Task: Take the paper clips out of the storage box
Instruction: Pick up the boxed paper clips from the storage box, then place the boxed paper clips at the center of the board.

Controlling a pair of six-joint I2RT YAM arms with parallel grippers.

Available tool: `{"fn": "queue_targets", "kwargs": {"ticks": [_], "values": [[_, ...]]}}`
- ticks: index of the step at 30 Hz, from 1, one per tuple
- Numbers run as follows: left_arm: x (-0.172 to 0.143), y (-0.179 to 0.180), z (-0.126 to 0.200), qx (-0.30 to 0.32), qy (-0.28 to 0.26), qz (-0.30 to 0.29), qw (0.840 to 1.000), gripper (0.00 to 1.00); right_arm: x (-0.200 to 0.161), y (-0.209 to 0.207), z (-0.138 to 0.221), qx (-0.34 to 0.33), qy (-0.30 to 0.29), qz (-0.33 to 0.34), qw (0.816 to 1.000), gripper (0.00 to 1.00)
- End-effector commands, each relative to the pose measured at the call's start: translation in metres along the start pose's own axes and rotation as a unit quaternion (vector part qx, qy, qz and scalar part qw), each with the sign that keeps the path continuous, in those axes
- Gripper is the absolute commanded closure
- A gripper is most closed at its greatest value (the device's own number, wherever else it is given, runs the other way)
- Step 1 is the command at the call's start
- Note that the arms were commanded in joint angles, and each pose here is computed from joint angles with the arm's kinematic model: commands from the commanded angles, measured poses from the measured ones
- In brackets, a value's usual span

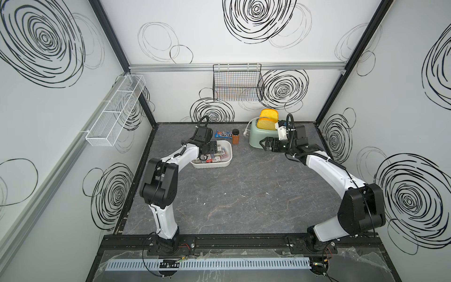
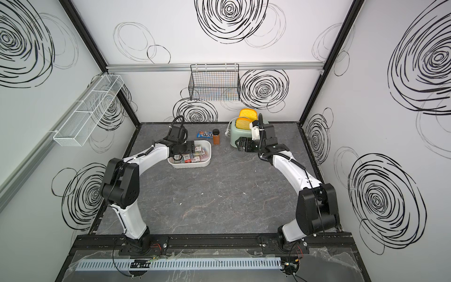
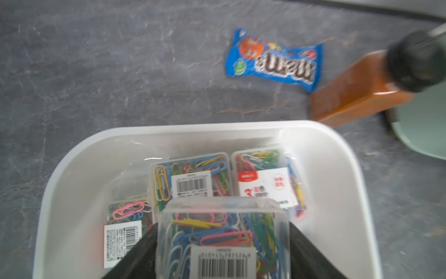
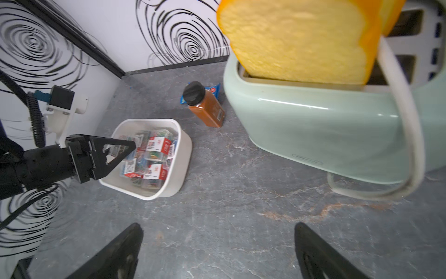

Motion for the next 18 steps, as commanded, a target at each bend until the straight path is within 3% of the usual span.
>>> {"fn": "queue_targets", "kwargs": {"ticks": [1,5,9,14,18], "values": [[0.037,-0.029,0.045,-0.103,-0.131,-0.033,0.985,0.5,-0.006,0.018,-0.004,0.069,0.061,-0.053,0.994,0.01],[0.029,-0.053,0.075,-0.205,-0.203,-0.061,0.956,0.5,-0.012,0.03,-0.01,0.143,0.119,-0.121,0.975,0.01],[0.015,-0.07,0.098,-0.267,-0.264,-0.083,0.923,0.5,-0.015,0.042,-0.011,0.214,0.154,-0.17,0.95,0.01],[-0.001,-0.085,0.118,-0.303,-0.327,-0.111,0.888,0.49,-0.022,0.05,-0.011,0.267,0.205,-0.219,0.916,0.01],[-0.005,-0.094,0.125,-0.312,-0.359,-0.129,0.87,0.49,-0.034,0.054,-0.015,0.284,0.243,-0.25,0.893,0.01]]}}
Point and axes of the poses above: each gripper's point midway between its finger pads, its own z axis back along the fingers, its own y axis along the line the jaws close on, x = y × z, the point moved 7 cm from there along z, back along the fingers, and after that the axes turned 14 degrees about -z, right-handed, at the moved point
